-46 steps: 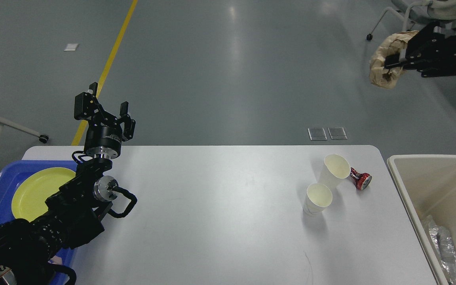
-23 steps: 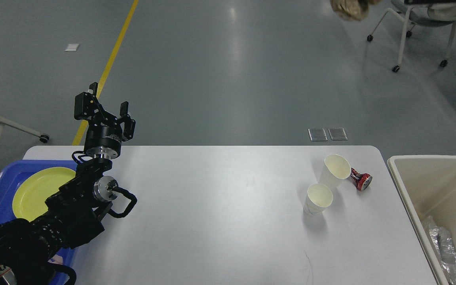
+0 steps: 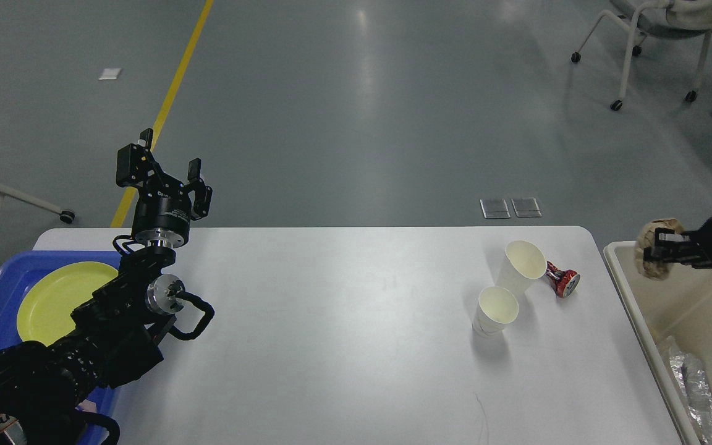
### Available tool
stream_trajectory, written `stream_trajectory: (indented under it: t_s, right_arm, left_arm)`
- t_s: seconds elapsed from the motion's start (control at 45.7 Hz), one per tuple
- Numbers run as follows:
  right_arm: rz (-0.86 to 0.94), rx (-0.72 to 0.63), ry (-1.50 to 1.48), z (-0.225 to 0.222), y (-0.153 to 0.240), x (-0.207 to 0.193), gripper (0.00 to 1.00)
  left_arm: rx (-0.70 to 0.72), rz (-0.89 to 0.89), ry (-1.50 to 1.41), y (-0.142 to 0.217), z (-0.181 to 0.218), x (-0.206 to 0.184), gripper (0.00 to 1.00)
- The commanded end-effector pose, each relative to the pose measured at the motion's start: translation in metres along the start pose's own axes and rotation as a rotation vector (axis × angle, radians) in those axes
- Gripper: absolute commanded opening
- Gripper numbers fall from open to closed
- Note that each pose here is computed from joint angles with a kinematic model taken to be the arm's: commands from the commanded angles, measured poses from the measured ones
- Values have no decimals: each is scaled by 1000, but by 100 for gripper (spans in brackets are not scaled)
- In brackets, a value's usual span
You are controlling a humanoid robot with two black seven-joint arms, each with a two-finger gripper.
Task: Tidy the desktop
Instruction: 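Lift the brown paper item and drop it into the beige bin, then raise the right gripper and bring it over the paper cups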
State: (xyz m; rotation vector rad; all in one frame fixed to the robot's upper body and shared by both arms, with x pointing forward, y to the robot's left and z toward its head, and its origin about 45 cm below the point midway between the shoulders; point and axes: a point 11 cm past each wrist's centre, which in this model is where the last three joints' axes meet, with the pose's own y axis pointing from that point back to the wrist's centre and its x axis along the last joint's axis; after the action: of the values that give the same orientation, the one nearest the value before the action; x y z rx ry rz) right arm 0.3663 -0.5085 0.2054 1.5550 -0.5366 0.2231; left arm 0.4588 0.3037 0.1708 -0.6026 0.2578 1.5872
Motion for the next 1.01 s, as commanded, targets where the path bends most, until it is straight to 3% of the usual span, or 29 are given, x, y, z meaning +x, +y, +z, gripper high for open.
stream_trajectory:
  t_s: [0.0, 0.109, 0.153, 0.197, 0.219, 0.241, 0.263, 0.656, 0.985]
  right_arm:
    - [74, -225, 100, 59, -22, -16, 0]
    - [93, -328, 217, 82, -34, -35, 0]
    - [96, -340, 229, 87, -38, -45, 12]
    - [93, -343, 232, 89, -42, -53, 34]
    - [91, -341, 228, 89, -44, -56, 57]
    - [87, -342, 227, 90, -44, -57, 90]
    - [85, -346, 227, 91, -44, -58, 100]
    - [91, -312, 198, 82, -48, -58, 100]
    - [135, -72, 92, -1, -43, -16, 100]
  left_arm:
    - [0, 1, 0, 0, 0, 0, 100]
    - [0, 0, -1, 0, 0, 0, 100]
    - [0, 0, -1, 0, 0, 0, 100]
    - [0, 0, -1, 0, 0, 0, 100]
    - [0, 0, -1, 0, 0, 0, 100]
    - [0, 0, -1, 0, 0, 0, 100]
    - [0, 0, -1, 0, 0, 0, 100]
    - [0, 0, -1, 0, 0, 0, 100]
    - [0, 0, -1, 0, 0, 0, 100]
